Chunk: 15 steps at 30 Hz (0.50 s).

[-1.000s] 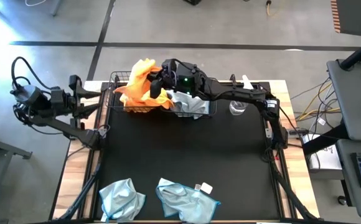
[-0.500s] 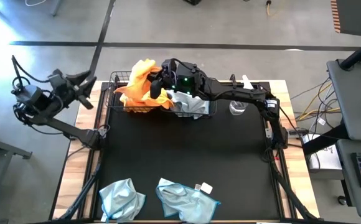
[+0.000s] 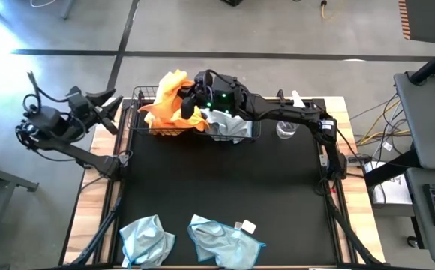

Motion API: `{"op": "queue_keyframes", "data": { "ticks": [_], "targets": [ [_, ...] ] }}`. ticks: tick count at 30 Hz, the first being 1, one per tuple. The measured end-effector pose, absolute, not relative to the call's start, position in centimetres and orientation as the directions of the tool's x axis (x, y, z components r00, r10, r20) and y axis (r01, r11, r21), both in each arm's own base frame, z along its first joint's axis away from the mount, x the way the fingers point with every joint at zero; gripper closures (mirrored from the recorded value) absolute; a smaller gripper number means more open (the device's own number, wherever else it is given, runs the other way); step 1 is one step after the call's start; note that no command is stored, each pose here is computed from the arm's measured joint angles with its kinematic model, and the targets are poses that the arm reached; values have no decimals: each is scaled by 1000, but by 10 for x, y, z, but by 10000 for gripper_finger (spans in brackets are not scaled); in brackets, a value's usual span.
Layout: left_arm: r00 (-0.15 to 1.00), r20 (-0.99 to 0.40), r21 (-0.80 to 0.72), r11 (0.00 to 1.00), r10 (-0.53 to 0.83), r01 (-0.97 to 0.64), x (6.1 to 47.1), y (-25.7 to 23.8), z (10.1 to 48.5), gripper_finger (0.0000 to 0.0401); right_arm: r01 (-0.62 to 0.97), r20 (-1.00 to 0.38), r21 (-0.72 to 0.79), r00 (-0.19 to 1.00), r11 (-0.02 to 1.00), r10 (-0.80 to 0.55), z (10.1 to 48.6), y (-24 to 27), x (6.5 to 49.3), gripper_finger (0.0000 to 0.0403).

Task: Sort microfiber towel by color & place in baskets
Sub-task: Put the yellow microfiber cloth into the left black wire basket

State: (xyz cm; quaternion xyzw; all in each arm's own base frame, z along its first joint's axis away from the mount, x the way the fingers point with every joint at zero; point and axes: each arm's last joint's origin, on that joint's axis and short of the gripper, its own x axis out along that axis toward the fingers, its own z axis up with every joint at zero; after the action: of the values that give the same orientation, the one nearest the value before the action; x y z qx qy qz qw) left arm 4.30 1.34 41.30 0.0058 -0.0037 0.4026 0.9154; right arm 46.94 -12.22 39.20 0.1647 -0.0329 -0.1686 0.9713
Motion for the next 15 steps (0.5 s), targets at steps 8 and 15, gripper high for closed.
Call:
{"op": "queue_keyframes", "data": {
  "ticks": [8,15],
  "targets": [
    [690,-28,57,690,724,-722,70,4,410,250,325,8,322,938,889,-346,392,-126,468,390],
    [741,-38,29,742,670,-669,76,1,409,250,331,8,321,936,887,-353,392,-129,468,390]
  ]
}}
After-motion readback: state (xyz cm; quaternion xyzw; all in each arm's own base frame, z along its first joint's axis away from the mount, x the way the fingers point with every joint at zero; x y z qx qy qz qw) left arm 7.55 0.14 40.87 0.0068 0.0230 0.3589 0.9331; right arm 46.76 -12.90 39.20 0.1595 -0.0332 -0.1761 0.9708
